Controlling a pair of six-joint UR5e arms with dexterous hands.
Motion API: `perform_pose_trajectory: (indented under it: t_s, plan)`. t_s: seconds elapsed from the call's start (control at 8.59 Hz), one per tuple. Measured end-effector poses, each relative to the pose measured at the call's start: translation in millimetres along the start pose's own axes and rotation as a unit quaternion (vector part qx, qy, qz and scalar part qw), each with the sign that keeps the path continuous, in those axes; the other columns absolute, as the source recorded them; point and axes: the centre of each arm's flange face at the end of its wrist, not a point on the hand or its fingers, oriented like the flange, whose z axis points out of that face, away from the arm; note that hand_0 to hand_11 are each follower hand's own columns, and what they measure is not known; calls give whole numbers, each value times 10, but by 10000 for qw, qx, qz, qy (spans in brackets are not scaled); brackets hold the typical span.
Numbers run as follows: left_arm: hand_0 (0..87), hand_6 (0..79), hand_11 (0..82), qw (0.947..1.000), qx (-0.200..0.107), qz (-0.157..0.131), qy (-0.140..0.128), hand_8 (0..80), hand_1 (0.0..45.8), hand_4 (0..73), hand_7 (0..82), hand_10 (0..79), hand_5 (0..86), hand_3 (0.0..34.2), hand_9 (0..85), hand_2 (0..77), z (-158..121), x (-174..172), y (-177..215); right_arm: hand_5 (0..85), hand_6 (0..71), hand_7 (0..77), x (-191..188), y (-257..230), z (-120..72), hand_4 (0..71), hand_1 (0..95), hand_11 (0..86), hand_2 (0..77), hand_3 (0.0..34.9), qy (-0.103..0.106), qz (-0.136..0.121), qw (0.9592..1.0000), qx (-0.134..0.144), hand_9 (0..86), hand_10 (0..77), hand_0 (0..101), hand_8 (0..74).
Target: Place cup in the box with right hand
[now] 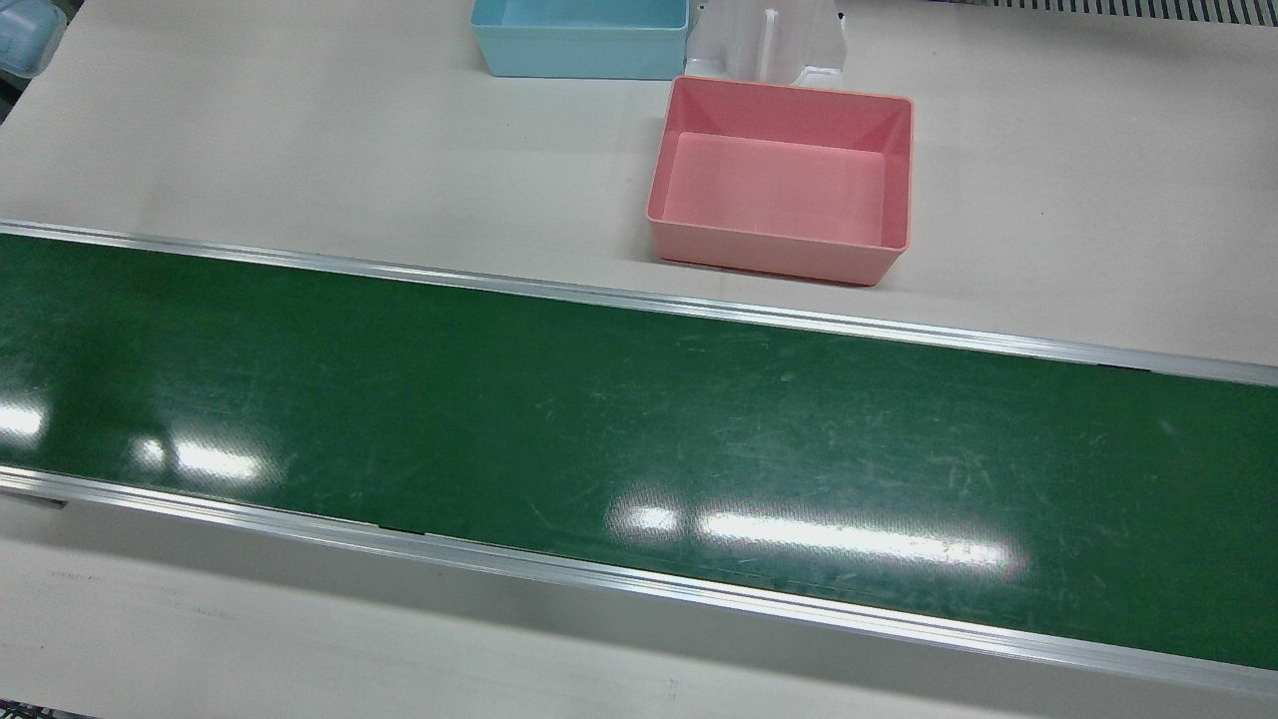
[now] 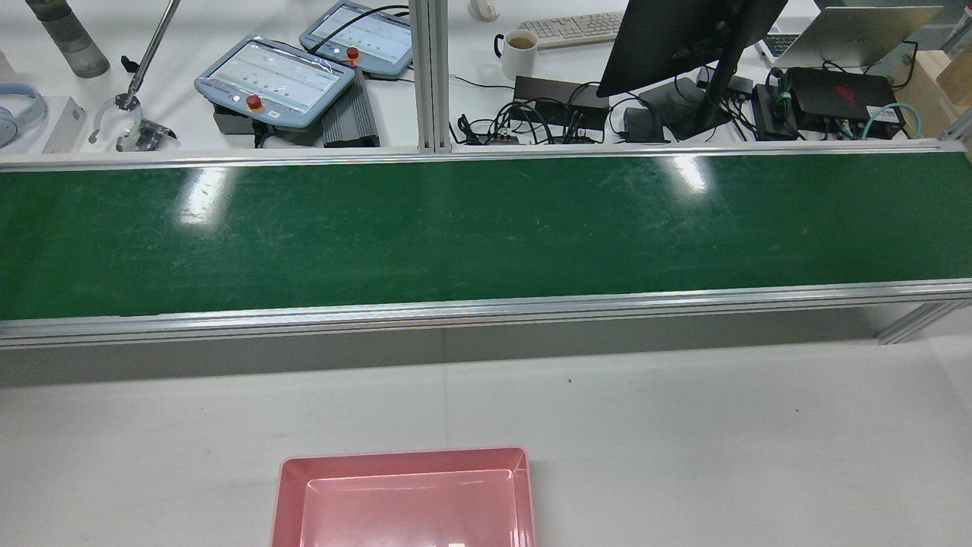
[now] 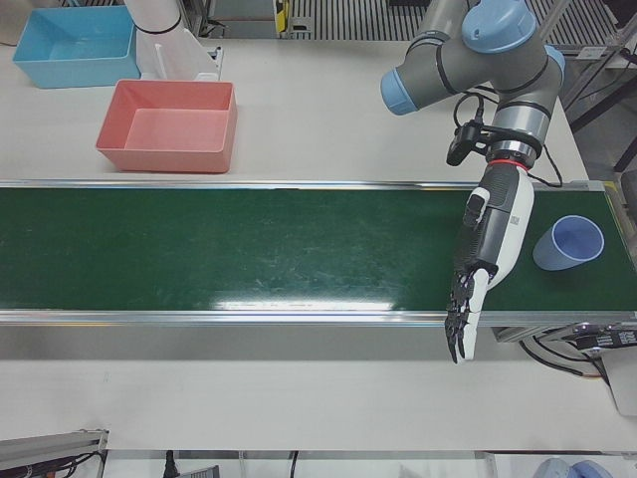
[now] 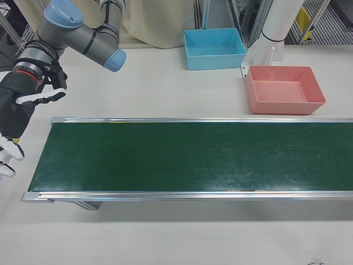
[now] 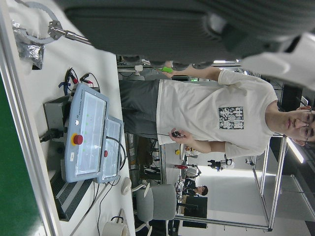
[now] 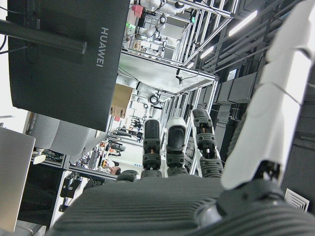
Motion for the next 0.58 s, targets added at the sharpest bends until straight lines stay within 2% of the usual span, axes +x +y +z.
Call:
perform_pose_trajectory:
  t_s: [0.12,0.23,0.35,0.47,0.58]
  plan:
    - [0,0,0,10000,-3,1,0,0,5,0,0,0,0,0,5,5,0,0,3,60,142,627,75,54,-35,71,267,11,273,0,91,-52,9999,84,289,5,472,131]
    - [0,0,0,10000,-3,1,0,0,5,0,0,0,0,0,5,5,0,0,3,55,142,595,182,129,-50,22,251,11,415,0,145,-129,9997,138,267,5,474,120]
    - [0,0,0,10000,-4,1,0,0,5,0,0,0,0,0,5,5,0,0,4,55,125,567,363,214,-36,11,218,11,475,0,159,-175,9996,146,245,5,463,120]
    - [0,0,0,10000,-3,1,0,0,5,0,0,0,0,0,5,5,0,0,3,60,120,518,631,361,-6,82,93,11,333,0,164,-174,9997,73,245,5,458,115]
    - [0,0,0,10000,-5,-1,0,0,5,0,0,0,0,0,5,5,0,0,3,60,120,518,898,552,12,82,93,11,333,0,164,-134,9998,-54,245,5,458,115]
